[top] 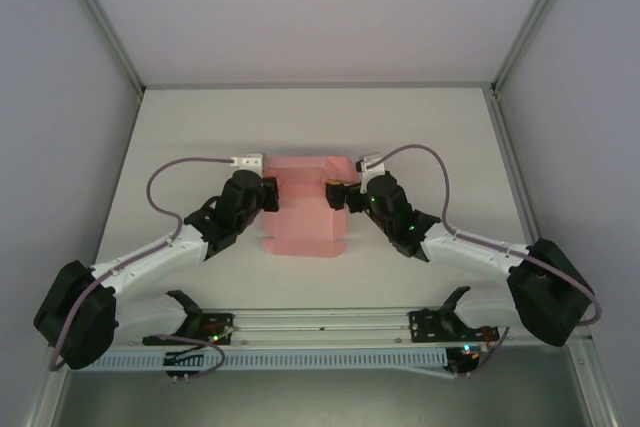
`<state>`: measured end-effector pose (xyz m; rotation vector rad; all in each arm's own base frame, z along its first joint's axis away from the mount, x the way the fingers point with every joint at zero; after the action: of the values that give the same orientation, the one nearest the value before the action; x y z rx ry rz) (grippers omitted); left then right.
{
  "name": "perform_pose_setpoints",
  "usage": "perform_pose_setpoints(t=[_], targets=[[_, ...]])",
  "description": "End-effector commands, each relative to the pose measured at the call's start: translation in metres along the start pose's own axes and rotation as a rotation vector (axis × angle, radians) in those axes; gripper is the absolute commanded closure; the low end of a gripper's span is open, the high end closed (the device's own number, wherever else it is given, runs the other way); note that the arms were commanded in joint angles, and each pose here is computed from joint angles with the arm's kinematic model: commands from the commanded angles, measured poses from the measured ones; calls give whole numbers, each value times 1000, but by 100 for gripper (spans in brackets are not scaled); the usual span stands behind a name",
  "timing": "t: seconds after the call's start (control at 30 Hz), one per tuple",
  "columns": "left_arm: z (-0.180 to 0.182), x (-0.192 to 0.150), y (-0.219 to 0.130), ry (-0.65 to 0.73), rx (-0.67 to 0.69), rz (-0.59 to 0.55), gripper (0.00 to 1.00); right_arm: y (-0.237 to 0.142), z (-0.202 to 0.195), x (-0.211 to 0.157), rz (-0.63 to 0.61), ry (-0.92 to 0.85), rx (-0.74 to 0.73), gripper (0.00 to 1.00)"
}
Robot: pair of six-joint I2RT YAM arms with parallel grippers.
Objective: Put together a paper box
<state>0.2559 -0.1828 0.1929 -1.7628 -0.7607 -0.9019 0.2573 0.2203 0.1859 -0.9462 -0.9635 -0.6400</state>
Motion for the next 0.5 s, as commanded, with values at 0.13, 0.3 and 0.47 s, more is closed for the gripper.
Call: perform_pose_setpoints(t=[0.13,0.3,0.47], targets=[[-8,16,-2,-60,-42,-46,100,12,6,6,-25,5,-26,0],[0,14,0,-62,-2,-38,100,5,9,11,-29,2,-19,0],[21,11,2,-85,63,-25,100,-22,3,17,-35,-2,-16,0]])
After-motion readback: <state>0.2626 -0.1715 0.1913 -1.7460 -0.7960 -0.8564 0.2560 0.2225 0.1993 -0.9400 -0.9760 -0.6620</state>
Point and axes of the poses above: each hand's point on the last joint's axis, 136 mm out from that joint toward the fingers, its own y axis out along the fingers, its own z axis along the line the jaws close on, x = y × z, the point moved 6 cm from there along -y, back along the fingers, and after that the axes turned 2 degrees about y, right-handed, at the moved point
